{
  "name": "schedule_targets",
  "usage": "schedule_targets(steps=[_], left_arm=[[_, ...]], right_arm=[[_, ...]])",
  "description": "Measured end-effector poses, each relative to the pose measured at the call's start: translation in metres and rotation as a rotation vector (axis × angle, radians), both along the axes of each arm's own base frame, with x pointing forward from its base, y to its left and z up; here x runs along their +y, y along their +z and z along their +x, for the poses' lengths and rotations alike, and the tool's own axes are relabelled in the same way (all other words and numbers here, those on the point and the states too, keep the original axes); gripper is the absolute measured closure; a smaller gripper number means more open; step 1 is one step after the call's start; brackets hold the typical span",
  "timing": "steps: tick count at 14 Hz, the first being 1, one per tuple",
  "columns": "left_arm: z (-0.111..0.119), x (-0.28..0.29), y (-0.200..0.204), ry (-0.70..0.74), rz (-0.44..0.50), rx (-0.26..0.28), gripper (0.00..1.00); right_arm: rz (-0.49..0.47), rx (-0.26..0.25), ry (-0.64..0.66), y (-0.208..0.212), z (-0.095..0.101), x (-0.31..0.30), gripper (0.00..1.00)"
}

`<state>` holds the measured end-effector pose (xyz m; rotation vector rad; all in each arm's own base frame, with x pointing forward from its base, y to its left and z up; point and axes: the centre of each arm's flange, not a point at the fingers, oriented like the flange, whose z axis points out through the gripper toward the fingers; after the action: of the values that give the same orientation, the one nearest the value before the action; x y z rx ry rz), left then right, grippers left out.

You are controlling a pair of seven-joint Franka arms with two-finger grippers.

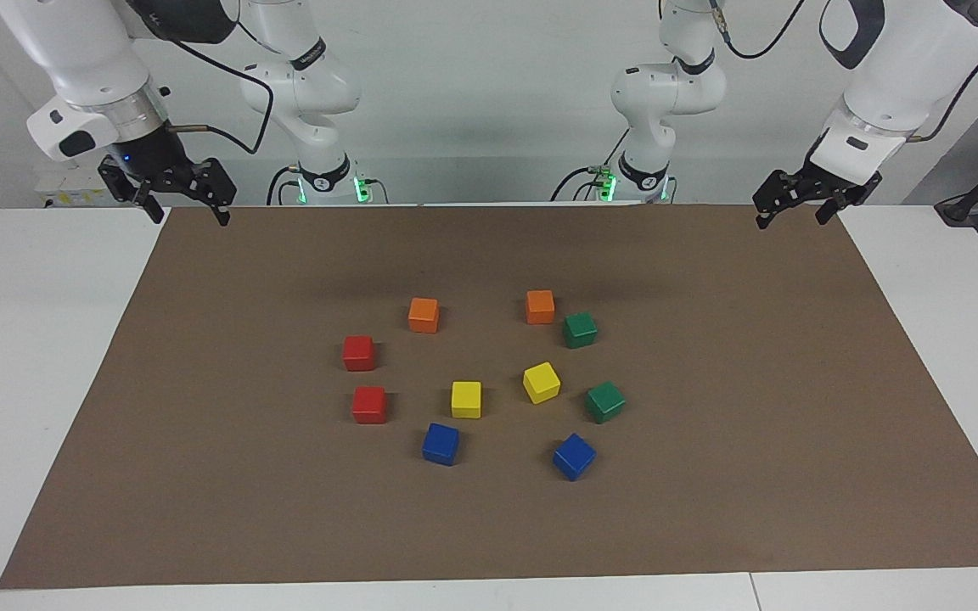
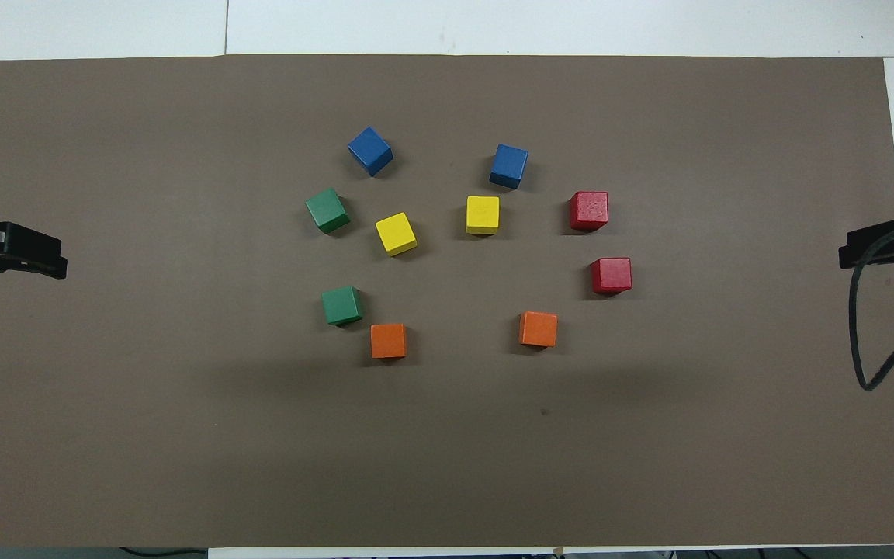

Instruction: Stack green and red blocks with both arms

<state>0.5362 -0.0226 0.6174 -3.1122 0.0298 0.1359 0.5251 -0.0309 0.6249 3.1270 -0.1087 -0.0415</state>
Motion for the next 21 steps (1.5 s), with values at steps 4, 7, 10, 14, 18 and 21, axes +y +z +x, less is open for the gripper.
schedule_targets(steps=[4, 7, 10, 14, 18, 21], left_arm=[[0.000, 0.000, 0.000, 0.000, 0.000, 0.000, 0.00], [0.000, 0.000, 0.000, 0.000, 0.000, 0.000, 0.00], [0.000, 0.000, 0.000, 0.000, 0.000, 0.000, 0.00], [0.000, 0.000, 0.000, 0.000, 0.000, 0.000, 0.00], [0.000, 0.000, 0.000, 0.000, 0.000, 0.000, 0.00], [0.000, 0.000, 0.000, 0.000, 0.000, 0.000, 0.00]], right_arm=[[0.003, 0.011, 0.018, -0.005, 0.000, 0.010, 0.00], [0.003, -0.003, 0.071, -0.027, 0.005, 0.051, 0.00], [0.004, -0.044, 0.078, -0.052, 0.011, 0.088, 0.00], [0.003, -0.040, 0.092, -0.080, 0.022, 0.112, 0.00], [0.005, -0.059, 0.109, -0.114, 0.035, 0.123, 0.00], [0.000, -0.032, 0.057, -0.148, 0.042, 0.126, 0.00]])
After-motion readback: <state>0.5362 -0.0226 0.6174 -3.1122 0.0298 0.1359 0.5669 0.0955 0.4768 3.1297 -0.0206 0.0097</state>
